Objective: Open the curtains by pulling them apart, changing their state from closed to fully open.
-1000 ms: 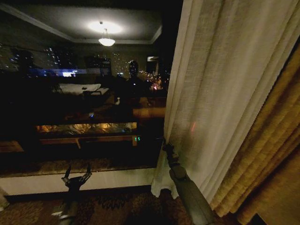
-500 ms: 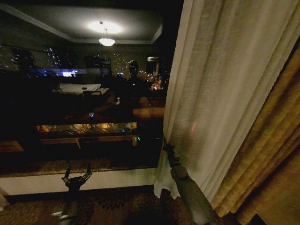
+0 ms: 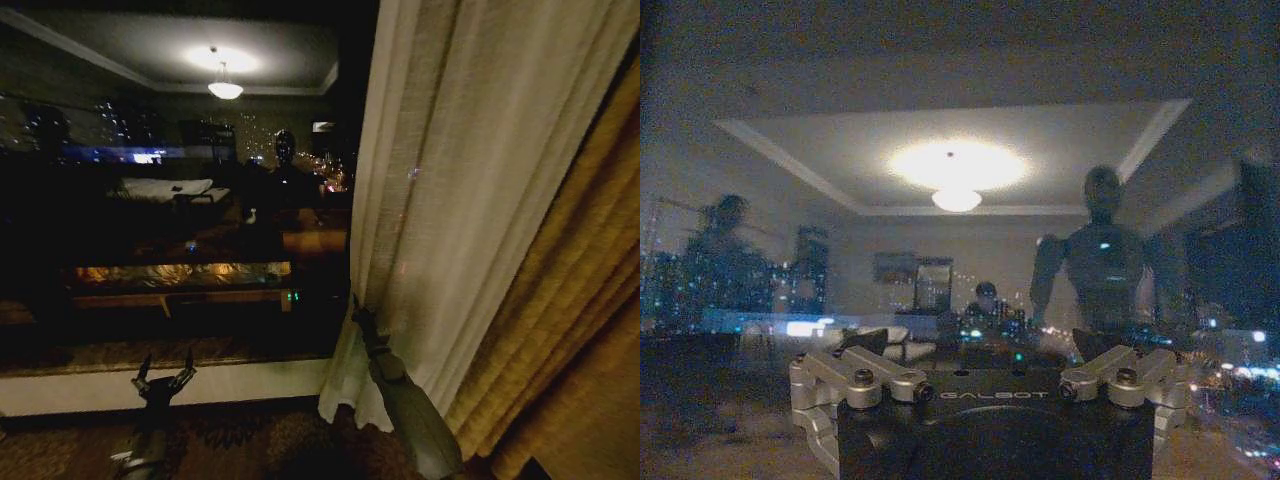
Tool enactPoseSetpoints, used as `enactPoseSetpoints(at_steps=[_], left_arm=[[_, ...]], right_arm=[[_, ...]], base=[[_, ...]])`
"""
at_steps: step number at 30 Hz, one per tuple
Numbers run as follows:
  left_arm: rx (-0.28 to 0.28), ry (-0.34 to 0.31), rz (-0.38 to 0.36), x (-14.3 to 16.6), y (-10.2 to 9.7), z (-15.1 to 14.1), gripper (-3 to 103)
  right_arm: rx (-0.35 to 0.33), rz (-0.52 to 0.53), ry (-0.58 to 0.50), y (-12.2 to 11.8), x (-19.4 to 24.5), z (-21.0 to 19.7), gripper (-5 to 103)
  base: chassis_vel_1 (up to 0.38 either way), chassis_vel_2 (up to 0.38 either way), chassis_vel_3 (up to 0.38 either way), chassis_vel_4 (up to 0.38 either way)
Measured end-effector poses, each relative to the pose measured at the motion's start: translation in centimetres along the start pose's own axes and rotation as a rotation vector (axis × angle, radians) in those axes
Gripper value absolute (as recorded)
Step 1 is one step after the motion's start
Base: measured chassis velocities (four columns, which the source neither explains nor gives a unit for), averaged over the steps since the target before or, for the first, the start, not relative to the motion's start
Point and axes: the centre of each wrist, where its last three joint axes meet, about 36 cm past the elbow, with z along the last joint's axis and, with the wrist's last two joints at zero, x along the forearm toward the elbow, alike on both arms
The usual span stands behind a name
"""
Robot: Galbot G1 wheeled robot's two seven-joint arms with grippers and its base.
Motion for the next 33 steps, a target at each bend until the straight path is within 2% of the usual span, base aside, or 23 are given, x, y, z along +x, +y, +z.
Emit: enactPoseSetpoints(at_steps=[8,10,12,22,24,27,28,32,33], left_arm=[[0.0,0.0,0.0,0.0,0.0,0.0,100],[0.0,0.0,0.0,0.0,0.0,0.0,100],[0.0,0.0,0.0,0.0,0.0,0.0,100],[0.0,0.0,0.0,0.0,0.0,0.0,100],[-0.001,0.0,-0.001,0.0,0.0,0.0,100],[0.0,0.0,0.0,0.0,0.0,0.0,100],[0.0,0.0,0.0,0.0,0.0,0.0,100],[0.0,0.0,0.0,0.0,0.0,0.0,100],[0.0,0.0,0.0,0.0,0.0,0.0,100]], right_arm=[[0.003,0.007,-0.054,-0.1,-0.3,-0.3,0],[0.048,-0.022,-0.07,-0.1,0.1,-0.3,0],[0.062,-0.033,-0.073,-0.2,0.2,-0.2,0],[0.086,-0.061,-0.044,-0.4,1.1,0.9,0],[0.091,-0.046,-0.032,-0.5,1.1,0.9,0],[0.107,0.069,0.021,-2.1,0.1,1.1,0],[0.107,0.069,0.021,-2.1,0.1,1.1,0],[0.137,0.209,0.067,-5.6,-1.2,1.7,0],[0.137,0.209,0.067,-5.6,-1.2,1.7,0]], base=[[-0.305,-0.307,0.296,0.309],[-0.266,-0.245,0.243,0.245],[-0.229,-0.228,0.189,0.197],[0.01,-0.015,0.016,0.005],[0.071,0.079,-0.063,-0.059],[0.02,-0.001,-0.009,-0.008],[0.0,0.0,0.0,0.0],[0.0,0.0,0.0,0.0],[0.0,0.0,0.0,0.0]])
